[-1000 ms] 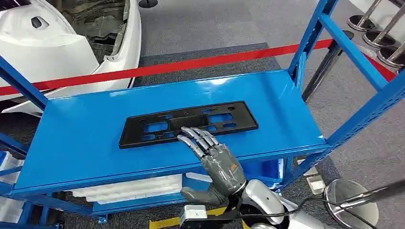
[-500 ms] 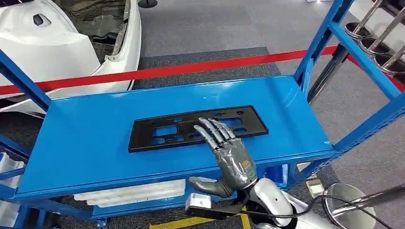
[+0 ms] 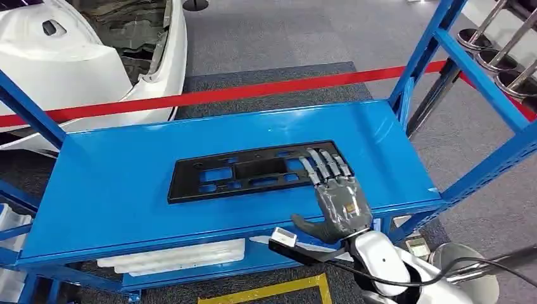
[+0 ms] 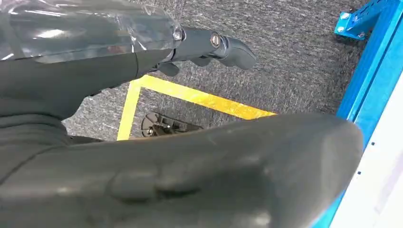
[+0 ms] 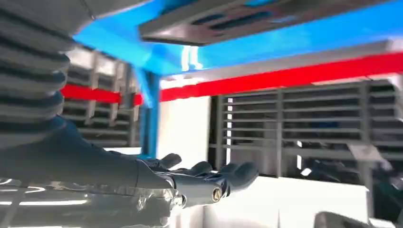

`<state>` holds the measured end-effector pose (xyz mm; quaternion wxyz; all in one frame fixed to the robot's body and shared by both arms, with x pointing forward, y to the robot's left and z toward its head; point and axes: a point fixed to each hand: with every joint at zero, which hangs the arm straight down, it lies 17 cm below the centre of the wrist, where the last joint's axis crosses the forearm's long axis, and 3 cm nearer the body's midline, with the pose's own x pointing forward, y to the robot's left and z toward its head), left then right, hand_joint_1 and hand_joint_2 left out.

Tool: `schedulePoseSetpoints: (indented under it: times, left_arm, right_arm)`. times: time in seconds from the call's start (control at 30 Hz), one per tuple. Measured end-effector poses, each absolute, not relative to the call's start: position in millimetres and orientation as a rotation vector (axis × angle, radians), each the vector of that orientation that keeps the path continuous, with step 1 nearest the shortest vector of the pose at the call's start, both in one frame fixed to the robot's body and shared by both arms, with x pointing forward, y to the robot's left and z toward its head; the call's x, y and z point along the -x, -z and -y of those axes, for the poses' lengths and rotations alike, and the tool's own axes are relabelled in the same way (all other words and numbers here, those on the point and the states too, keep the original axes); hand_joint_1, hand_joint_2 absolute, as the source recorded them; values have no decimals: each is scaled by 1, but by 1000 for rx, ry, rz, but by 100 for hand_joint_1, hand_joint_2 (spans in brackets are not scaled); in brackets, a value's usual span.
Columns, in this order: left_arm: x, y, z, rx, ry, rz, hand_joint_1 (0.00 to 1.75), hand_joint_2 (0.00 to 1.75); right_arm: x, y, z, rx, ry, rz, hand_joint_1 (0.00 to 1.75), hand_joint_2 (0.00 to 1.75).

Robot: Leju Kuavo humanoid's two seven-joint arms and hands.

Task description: Take the parts from the cabinet and place them on the table.

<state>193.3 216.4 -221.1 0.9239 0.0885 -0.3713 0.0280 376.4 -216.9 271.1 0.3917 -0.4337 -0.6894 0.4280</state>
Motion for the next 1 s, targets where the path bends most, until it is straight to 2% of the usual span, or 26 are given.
schedulePoseSetpoints:
  times: [0.13, 0.37, 0.57, 1.0]
  left_arm:
    - [-195, 220, -215, -176, -57, 768, 0, 0]
    - [-196, 219, -214, -170, -55, 777, 0, 0]
    - [-197, 218, -210, -155, -44, 782, 0, 0]
    - [-199, 218, -208, -152, -22, 785, 0, 0]
  right_arm:
    - [-374, -251, 208, 954, -1177, 1696, 0, 175]
    - [-371, -257, 201, 882, -1181, 1740, 0, 175]
    - [-359, -293, 189, 689, -1024, 1992, 0, 175]
    - [-360, -317, 184, 424, -853, 2163, 0, 175]
